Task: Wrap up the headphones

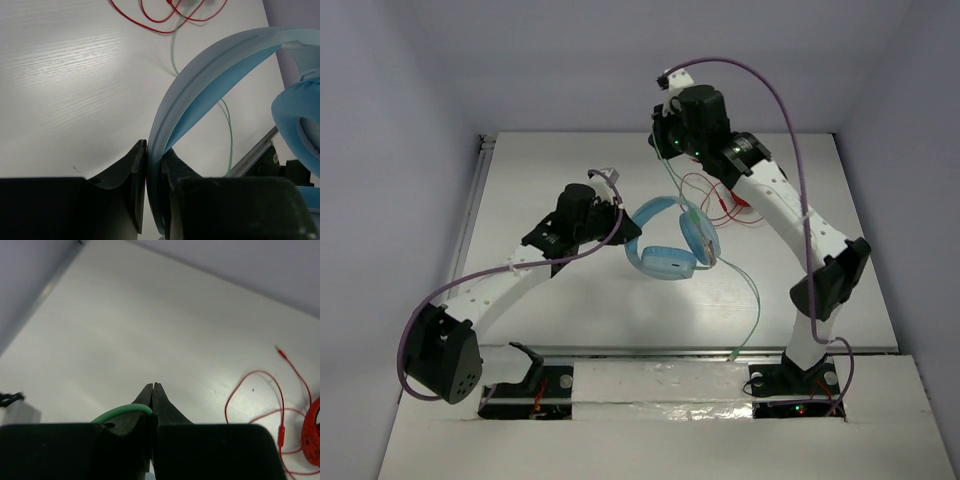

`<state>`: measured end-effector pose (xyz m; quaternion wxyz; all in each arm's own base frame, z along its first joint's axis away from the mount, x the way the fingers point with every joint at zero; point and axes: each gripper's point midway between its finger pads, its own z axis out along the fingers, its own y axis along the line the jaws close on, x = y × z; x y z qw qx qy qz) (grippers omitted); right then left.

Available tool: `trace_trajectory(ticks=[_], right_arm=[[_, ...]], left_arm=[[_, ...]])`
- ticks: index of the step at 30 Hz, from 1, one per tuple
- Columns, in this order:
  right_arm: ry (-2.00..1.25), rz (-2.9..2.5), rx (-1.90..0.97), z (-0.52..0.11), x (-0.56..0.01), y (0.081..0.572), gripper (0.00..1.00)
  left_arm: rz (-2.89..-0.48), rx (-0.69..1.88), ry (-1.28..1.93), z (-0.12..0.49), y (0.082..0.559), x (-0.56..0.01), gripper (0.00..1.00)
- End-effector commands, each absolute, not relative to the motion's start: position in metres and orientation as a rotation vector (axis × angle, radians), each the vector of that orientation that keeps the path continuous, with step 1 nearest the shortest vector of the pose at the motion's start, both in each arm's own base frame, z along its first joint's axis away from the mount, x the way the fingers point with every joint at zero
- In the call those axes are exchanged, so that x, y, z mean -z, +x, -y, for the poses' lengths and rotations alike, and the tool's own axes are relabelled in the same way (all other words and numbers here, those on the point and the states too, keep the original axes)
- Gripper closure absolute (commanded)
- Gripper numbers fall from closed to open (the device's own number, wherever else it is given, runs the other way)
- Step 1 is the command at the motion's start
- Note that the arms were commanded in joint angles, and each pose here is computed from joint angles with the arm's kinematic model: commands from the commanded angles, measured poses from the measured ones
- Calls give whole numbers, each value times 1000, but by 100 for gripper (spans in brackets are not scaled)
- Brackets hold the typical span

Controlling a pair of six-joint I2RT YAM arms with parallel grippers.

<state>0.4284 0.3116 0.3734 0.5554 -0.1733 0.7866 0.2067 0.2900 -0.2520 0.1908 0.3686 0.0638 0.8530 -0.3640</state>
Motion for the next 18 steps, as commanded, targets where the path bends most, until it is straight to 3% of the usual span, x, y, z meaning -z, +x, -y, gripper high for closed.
trace_trajectory(ticks=[1,5,14,18], right_arm=[[-376,-1897,-353,-296,-368,439,100],[-371,-1950,-288,-296,-342,452,100],[-281,-1958,-336,-285,-318,454,100],[-213,-1937,-388,-276,-319,451,89]], left_arm=[[-2019,1110,291,287,287,-239,100],[-1931,1258,431,313,266,-259,100],[-1741,1357,367,308,256,-315,100],[-1670,1253,257,288,264,-340,100]])
